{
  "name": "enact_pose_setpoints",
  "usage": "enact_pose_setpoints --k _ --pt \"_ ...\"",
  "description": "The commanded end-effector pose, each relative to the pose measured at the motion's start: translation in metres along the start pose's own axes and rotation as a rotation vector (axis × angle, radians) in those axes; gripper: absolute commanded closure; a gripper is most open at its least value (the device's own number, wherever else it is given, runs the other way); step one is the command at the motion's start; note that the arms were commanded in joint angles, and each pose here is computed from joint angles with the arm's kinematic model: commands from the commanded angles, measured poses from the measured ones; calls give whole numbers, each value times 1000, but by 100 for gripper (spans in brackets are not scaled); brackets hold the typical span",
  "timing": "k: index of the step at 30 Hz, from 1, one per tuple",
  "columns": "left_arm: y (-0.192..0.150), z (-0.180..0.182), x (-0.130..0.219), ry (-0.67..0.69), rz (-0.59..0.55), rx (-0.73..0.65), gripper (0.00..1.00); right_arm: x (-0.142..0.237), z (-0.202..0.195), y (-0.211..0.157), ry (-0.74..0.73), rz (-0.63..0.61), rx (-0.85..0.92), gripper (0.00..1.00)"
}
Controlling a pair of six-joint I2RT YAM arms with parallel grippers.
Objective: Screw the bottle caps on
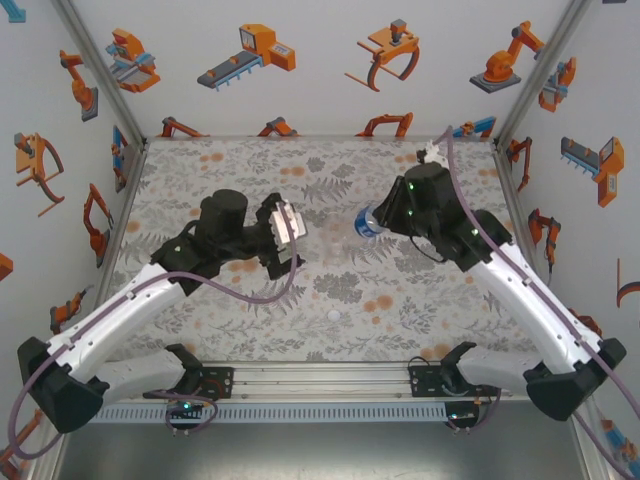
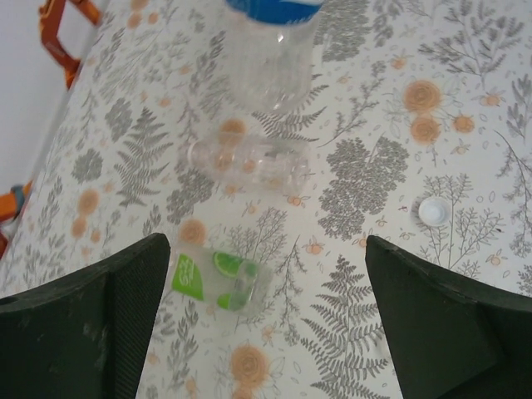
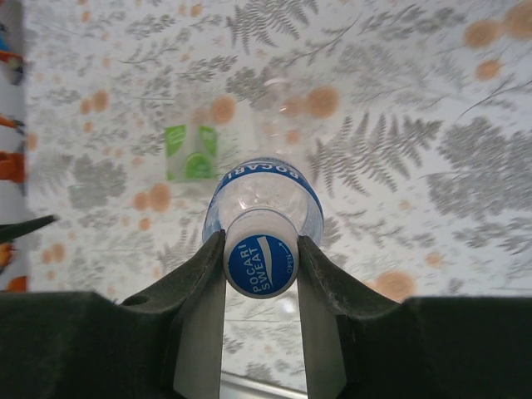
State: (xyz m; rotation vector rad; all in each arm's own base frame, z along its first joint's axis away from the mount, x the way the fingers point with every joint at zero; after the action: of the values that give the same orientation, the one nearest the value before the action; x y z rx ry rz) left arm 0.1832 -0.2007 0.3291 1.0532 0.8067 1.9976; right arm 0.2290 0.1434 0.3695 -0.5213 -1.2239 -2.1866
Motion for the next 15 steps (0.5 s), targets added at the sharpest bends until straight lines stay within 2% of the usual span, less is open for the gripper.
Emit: enact_pose_setpoints --k 1,4,8,15 --pt "-4 12 17 93 -5 121 5 -16 3 15 -35 25 188 88" --pt "-9 19 29 165 35 200 0 -43 5 26 -93 25 286 88" --pt "-17 30 40 226 115 319 1 -81 5 43 -120 28 345 88" --pt "-41 25 38 250 150 357 0 -144 -5 67 -157 36 352 90"
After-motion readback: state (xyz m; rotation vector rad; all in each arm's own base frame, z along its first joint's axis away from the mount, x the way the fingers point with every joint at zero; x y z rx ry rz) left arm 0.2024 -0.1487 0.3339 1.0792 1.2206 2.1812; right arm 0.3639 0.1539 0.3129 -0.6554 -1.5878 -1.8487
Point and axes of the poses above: each hand's point on the last joint's axis, 136 mm out from that joint toward the fingers, its own x axis back along the fingers, its own z axis along the line the jaws close on, y = z × x, the point moved 10 cm from there along x, back along the fingers, and after that the axes turned 9 degrees about -x, right-handed, at the moved point
